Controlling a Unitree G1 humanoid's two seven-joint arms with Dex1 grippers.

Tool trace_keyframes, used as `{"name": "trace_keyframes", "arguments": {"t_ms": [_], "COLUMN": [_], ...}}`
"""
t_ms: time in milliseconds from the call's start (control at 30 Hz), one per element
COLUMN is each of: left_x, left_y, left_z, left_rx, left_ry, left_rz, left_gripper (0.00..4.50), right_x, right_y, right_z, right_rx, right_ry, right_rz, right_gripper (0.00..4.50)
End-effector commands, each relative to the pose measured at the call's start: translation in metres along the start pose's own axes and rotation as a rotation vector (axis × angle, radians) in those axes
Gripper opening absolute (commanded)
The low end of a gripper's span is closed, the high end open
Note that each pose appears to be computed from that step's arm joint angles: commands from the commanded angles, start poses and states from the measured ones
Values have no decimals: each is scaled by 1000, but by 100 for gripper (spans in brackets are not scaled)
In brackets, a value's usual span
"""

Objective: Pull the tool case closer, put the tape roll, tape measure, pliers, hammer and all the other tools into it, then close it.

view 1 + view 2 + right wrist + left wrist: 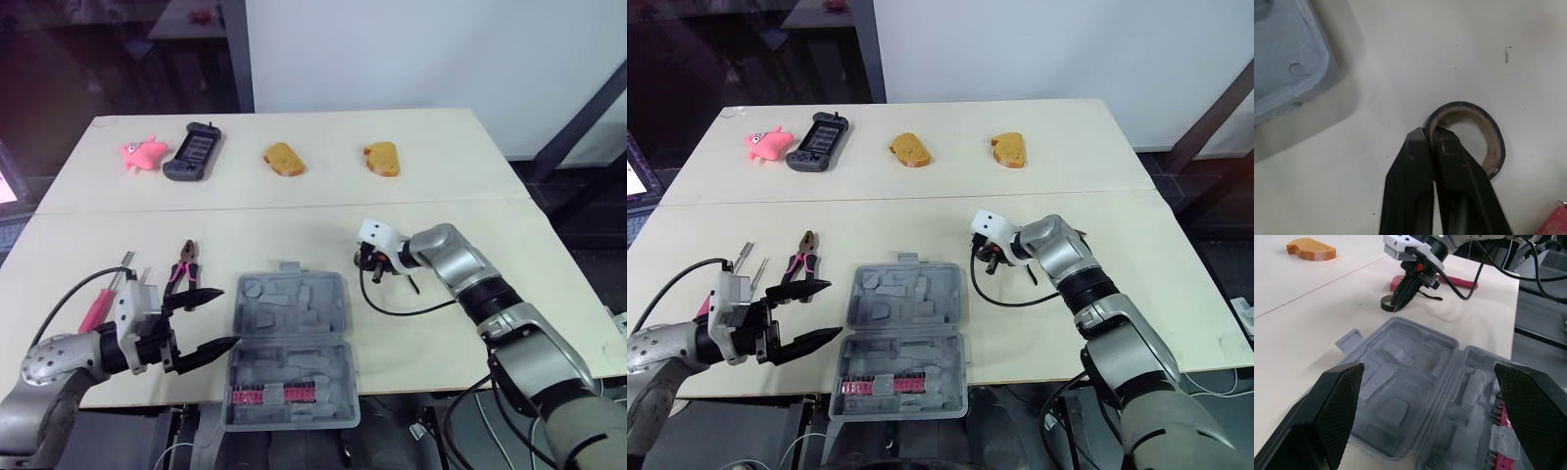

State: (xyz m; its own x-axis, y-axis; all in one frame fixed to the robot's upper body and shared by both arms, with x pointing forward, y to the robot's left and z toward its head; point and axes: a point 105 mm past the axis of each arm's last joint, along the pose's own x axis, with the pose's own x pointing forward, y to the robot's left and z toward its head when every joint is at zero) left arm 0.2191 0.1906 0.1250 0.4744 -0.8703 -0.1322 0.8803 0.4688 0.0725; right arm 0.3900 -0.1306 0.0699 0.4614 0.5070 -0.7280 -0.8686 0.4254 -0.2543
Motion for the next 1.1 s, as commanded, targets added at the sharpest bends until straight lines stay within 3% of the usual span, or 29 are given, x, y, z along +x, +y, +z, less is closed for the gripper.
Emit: {"name": "trace_keyframes", "arguments": {"t_ms": [33,333,533,733,967,1100], "left_x": [1,-3,-30,-45,-44,-43], "left_y": [1,7,24,26,19,17], "left_z": [8,8,-3,-11,-6,-5], "left_rx": [34,24,0,-18,-19,-22], "left_ry": [-12,-24,6,32,36,38], "left_rz": [-5,31,148,215,222,228], "left_gripper": [450,450,450,450,450,450], "right_x": [-9,-24,-43,-11,31,41], "right_y": [-8,-2,47,100,138,141], "right_z": [8,31,114,166,175,178], "right_rx": [-24,-64,-167,-257,-333,-340], "right_ry": [-25,-93,-251,-258,-190,-183], "right_rz": [-38,-37,125,252,324,322], "right_gripper": [3,3,3,3,3,3]}}
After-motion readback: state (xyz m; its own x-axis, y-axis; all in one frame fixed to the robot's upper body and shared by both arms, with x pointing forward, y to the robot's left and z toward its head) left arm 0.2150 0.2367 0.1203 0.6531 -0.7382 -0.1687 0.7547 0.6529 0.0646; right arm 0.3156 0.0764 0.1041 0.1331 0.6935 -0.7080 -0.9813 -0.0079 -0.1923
